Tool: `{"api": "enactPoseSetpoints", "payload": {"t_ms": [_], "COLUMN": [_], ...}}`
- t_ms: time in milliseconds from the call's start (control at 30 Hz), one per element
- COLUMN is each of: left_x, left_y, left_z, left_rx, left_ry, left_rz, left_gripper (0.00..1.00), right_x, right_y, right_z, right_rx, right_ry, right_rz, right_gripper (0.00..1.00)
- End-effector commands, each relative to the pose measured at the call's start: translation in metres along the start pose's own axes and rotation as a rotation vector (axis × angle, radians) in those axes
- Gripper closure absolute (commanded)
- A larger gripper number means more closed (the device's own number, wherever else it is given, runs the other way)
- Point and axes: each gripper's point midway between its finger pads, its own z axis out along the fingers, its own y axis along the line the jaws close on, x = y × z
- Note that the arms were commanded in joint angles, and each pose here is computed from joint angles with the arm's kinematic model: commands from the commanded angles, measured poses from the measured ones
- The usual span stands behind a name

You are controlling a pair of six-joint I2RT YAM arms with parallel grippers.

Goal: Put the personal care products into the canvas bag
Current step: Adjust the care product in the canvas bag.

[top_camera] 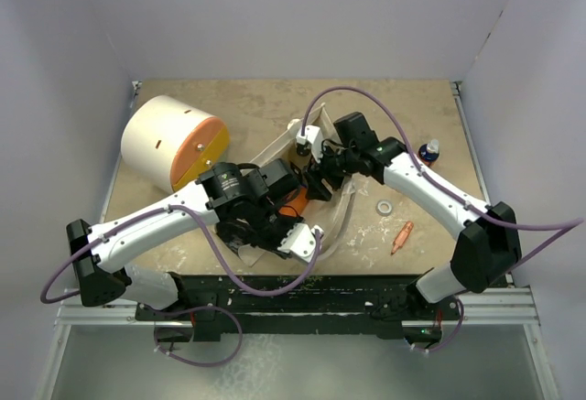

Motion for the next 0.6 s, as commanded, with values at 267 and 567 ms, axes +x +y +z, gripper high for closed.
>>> {"api": "enactPoseSetpoints", "payload": {"t_ms": [267, 567], "left_x": [0.010, 0.016], "left_y": [-0.023, -0.034], "left_z": [-0.012, -0.036], "left_rx": [0.006, -0.081], "left_ry": [0.021, 0.042], "left_rz": [-0.043, -0.063], "left_gripper": [0.85, 0.92], "right_x": [0.005, -0.008], "right_y": [0.015, 0.012], "right_z": [0.029, 0.039], "right_rx": [-0.064, -0.106], "right_ry": [-0.081, -0.105], "right_rz": [-0.250, -0.488], "right_gripper": [0.25, 0.17]}}
